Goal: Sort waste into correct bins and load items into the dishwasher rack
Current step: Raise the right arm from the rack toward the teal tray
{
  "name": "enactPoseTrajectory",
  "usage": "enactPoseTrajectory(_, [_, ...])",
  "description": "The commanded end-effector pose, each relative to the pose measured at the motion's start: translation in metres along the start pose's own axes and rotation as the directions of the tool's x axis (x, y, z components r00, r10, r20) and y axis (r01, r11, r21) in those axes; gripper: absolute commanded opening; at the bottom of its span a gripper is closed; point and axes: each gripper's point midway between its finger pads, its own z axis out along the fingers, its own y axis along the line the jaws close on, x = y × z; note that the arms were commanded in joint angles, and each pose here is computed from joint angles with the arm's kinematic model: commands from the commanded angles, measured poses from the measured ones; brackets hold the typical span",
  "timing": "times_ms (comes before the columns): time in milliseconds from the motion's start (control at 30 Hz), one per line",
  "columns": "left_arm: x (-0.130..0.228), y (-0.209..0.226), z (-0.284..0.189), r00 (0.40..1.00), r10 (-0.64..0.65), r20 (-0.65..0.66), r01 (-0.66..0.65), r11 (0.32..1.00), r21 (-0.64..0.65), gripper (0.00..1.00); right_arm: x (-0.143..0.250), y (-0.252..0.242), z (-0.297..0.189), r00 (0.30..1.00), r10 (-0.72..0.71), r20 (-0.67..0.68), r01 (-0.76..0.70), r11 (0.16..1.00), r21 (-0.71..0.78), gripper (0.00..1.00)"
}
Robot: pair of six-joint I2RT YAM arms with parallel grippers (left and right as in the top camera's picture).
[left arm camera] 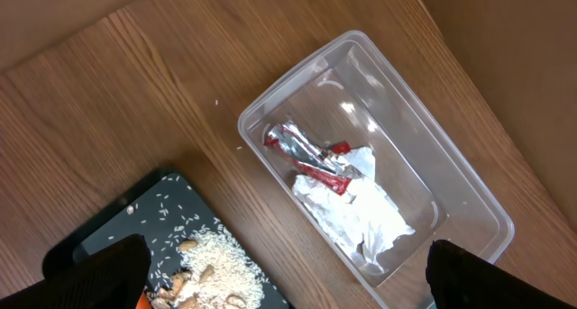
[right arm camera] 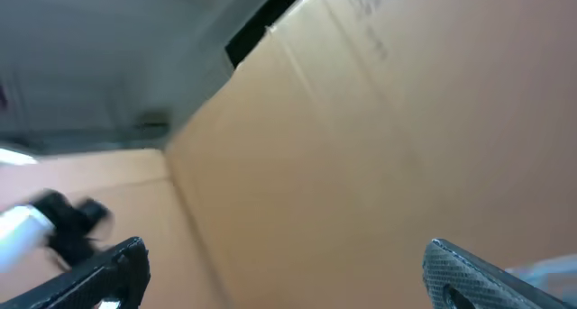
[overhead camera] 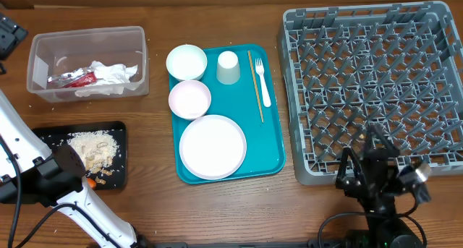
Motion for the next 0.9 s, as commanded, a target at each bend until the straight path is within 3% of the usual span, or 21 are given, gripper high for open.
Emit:
enactPoseTrajectory(0, [-0.002, 0.002, 0.003, 1.000, -0.020, 0.005, 0.020, 1.000, -0.014, 1.00, -0.011, -0.015, -0.002, 0.974, 0.207, 0.089, -0.212, 0.975, 0.061, 1.00])
enactPoseTrajectory(133, [-0.002, 0.002, 0.003, 1.000, -0.020, 0.005, 0.021, 1.000, -0.014, 1.00, -0.025, -0.022, -0.004, 0.922, 0.342, 0.180, -0.358, 0.932, 0.064, 1.00])
enactPoseTrajectory(233, [-0.002, 0.002, 0.003, 1.000, -0.020, 0.005, 0.021, 1.000, -0.014, 1.00, -0.041, -0.017, -0.001, 0.917, 0.333, 0.220, -0.356, 0.932, 0.073, 1.00])
enactPoseTrajectory(333, [-0.002, 0.002, 0.003, 1.000, -0.020, 0.005, 0.020, 1.000, -0.014, 1.00, -0.072, 0.001, 0.004, 0.931, 0.232, 0.280, -0.262, 0.963, 0.072, 0.99])
enactPoseTrajectory(433, [-0.002, 0.002, 0.003, 1.000, -0.020, 0.006, 0.021, 1.000, -0.014, 1.00, -0.101, 0.023, 0.023, 0.963, 0.105, 0.248, -0.141, 0.981, 0.130, 1.00])
enactPoseTrajectory(467, [-0.002, 0.002, 0.003, 1.000, -0.020, 0.005, 0.020, 1.000, -0.014, 1.00, -0.114, 0.036, 0.045, 0.988, -0.003, 0.157, -0.026, 0.983, 0.183, 1.00])
enactPoseTrajectory(567, [-0.002, 0.002, 0.003, 1.000, -0.020, 0.006, 0.021, 1.000, -0.014, 1.00, -0.127, 0.048, 0.091, 0.989, -0.136, -0.059, 0.147, 0.959, 0.241, 1.00])
enactPoseTrajectory(700, [-0.002, 0.002, 0.003, 1.000, -0.020, 0.005, 0.021, 1.000, -0.014, 1.00, -0.127, 0.043, 0.146, 0.936, -0.172, -0.307, 0.252, 0.936, 0.246, 1.00])
enactPoseTrajectory(733, [-0.002, 0.002, 0.003, 1.000, -0.020, 0.005, 0.021, 1.000, -0.014, 1.00, -0.119, 0.032, 0.173, 0.891, -0.157, -0.425, 0.281, 0.928, 0.246, 1.00])
enactPoseTrajectory(867, [-0.002, 0.002, 0.003, 1.000, -0.020, 0.006, 0.020, 1.000, -0.014, 1.00, -0.071, 0.006, 0.236, 0.740, -0.161, -0.653, 0.351, 0.921, 0.170, 1.00])
